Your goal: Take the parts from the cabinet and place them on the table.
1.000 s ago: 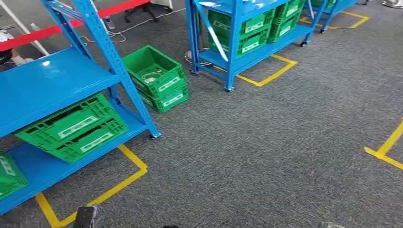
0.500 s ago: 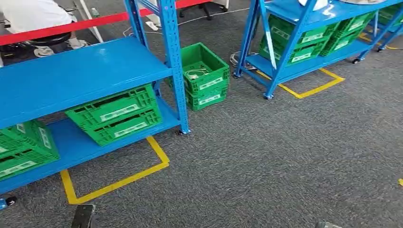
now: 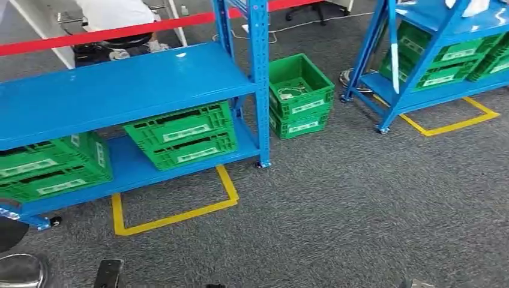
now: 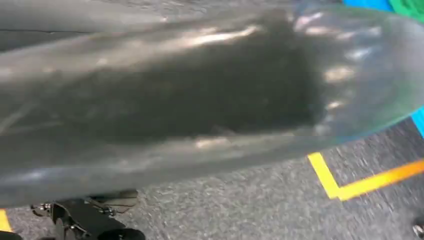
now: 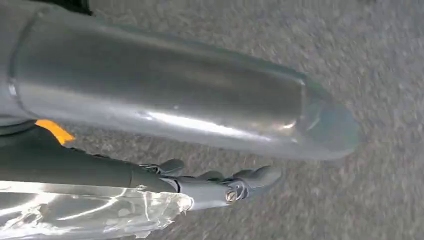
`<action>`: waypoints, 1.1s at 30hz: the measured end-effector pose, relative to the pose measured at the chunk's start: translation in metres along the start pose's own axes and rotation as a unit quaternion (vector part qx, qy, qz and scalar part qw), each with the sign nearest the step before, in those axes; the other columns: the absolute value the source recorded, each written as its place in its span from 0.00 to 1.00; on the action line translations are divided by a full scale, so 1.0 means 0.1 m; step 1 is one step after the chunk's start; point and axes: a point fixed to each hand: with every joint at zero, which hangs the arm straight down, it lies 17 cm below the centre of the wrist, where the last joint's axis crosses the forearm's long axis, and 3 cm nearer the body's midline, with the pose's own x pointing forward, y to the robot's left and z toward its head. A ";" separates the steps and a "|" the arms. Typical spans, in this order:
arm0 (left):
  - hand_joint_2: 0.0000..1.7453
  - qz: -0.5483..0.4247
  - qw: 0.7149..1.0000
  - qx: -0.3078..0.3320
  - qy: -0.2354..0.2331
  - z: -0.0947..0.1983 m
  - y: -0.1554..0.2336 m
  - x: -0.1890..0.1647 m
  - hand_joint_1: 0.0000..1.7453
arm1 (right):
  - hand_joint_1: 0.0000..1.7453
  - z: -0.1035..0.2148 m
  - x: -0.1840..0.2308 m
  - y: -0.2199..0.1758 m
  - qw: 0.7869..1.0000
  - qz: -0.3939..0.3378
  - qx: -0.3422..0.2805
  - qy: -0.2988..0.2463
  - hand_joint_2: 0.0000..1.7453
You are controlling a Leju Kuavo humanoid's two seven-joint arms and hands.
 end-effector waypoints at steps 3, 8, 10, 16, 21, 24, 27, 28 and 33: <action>0.00 -0.001 1.000 0.002 -0.002 -0.01 0.01 0.01 0.00 | 0.00 -0.01 0.02 0.01 1.000 -0.001 0.000 -0.002 0.00; 0.00 -0.003 1.000 0.003 -0.003 -0.01 0.00 0.02 0.00 | 0.00 -0.02 0.04 0.02 1.000 -0.003 0.001 -0.003 0.00; 0.00 -0.004 1.000 0.004 -0.003 -0.01 0.01 0.02 0.00 | 0.00 -0.03 0.05 0.02 1.000 -0.003 0.001 -0.004 0.00; 0.00 -0.002 1.000 0.003 -0.002 0.00 -0.02 0.02 0.00 | 0.00 0.00 0.01 0.00 1.000 -0.002 0.000 -0.001 0.00; 0.00 0.001 1.000 -0.001 -0.006 -0.01 -0.04 0.05 0.00 | 0.00 -0.01 0.02 0.00 1.000 0.000 -0.001 -0.002 0.00; 0.00 -0.001 1.000 0.001 -0.004 0.00 0.02 0.01 0.00 | 0.00 0.00 0.02 0.03 1.000 0.000 0.002 -0.002 0.00; 0.00 0.002 1.000 -0.002 -0.006 0.00 -0.03 0.03 0.00 | 0.00 -0.01 0.02 0.00 1.000 0.002 -0.001 -0.003 0.00; 0.00 0.003 1.000 -0.002 -0.007 -0.01 -0.03 0.05 0.00 | 0.00 -0.01 0.01 -0.01 1.000 0.002 -0.001 -0.003 0.00; 0.00 0.002 1.000 -0.001 -0.007 0.01 -0.01 0.03 0.00 | 0.00 -0.02 0.03 -0.01 1.000 0.004 -0.004 -0.004 0.00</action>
